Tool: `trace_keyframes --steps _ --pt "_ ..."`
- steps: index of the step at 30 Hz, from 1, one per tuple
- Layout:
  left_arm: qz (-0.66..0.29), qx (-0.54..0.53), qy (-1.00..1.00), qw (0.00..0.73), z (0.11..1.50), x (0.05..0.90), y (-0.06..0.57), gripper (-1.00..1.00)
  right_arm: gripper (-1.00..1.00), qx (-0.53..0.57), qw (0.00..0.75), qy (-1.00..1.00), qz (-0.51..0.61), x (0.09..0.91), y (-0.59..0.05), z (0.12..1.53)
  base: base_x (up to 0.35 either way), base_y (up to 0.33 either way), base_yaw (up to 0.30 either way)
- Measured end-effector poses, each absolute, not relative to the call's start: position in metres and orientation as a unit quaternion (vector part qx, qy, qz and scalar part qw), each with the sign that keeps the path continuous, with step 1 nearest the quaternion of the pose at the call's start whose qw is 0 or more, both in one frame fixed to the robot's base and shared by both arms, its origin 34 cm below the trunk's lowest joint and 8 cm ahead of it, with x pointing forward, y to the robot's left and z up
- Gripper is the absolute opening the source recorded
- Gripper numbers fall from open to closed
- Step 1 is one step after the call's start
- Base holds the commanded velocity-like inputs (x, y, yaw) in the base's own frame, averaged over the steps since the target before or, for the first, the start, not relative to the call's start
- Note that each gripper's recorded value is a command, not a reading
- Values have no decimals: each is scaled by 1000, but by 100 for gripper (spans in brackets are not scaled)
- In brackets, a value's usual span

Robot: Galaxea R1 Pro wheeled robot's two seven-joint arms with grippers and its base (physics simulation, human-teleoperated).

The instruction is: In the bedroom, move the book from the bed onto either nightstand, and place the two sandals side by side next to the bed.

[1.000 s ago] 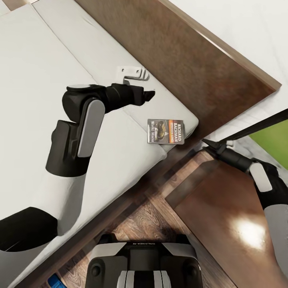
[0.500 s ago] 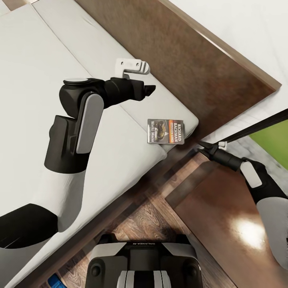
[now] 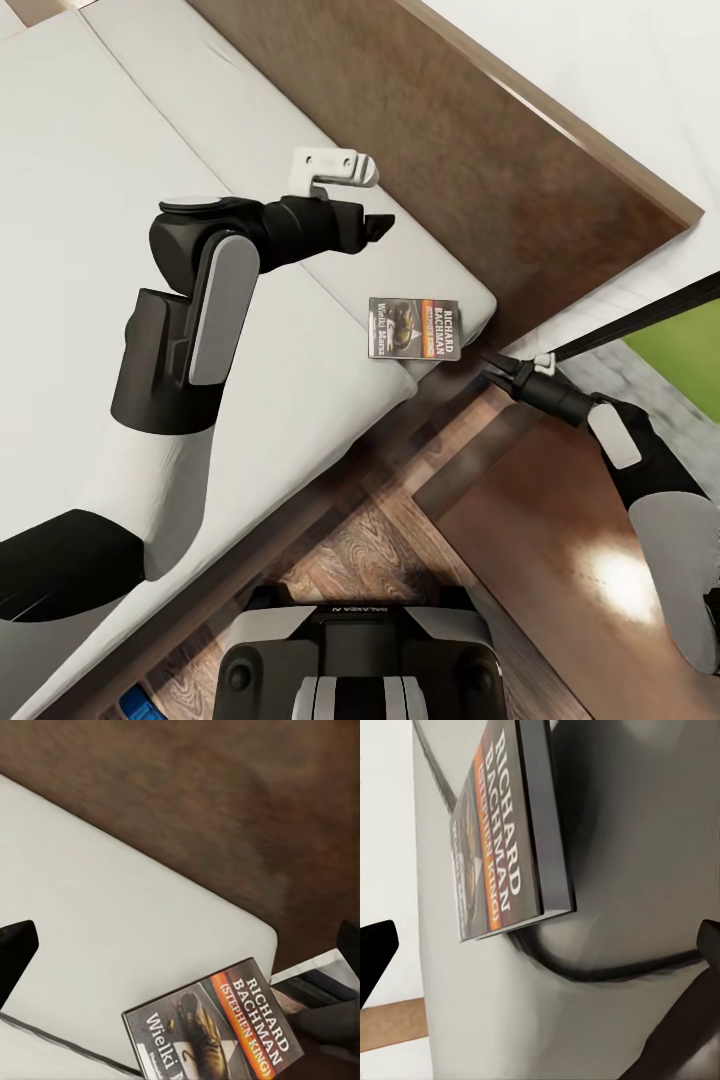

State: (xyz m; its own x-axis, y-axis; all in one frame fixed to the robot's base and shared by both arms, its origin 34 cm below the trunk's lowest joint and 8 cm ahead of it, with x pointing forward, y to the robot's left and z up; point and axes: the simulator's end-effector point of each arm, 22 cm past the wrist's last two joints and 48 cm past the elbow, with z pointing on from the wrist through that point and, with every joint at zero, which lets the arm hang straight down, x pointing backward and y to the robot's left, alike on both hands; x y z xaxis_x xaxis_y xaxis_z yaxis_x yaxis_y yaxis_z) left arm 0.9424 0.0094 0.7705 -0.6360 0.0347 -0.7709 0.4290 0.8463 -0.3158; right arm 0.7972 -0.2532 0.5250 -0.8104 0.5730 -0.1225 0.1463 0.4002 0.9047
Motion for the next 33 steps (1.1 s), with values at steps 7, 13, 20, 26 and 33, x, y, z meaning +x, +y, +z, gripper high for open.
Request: trace_keyframes --steps 7,13,20,26,33 --pt "-244 134 871 404 770 942 9 100 100 219 210 805 509 797 -241 526 0 0 0" --pt "-244 134 872 403 769 941 8 100 100 215 206 800 520 796 -227 528 0 0 0" --pt "-244 134 872 403 768 940 9 100 100 201 224 786 540 803 -219 543 0 0 0" --pt "-244 134 872 402 767 940 9 100 100 188 246 784 538 809 -220 549 0 0 0" --pt "-244 134 872 402 767 940 9 100 100 188 248 784 538 810 -221 550 0 0 0"
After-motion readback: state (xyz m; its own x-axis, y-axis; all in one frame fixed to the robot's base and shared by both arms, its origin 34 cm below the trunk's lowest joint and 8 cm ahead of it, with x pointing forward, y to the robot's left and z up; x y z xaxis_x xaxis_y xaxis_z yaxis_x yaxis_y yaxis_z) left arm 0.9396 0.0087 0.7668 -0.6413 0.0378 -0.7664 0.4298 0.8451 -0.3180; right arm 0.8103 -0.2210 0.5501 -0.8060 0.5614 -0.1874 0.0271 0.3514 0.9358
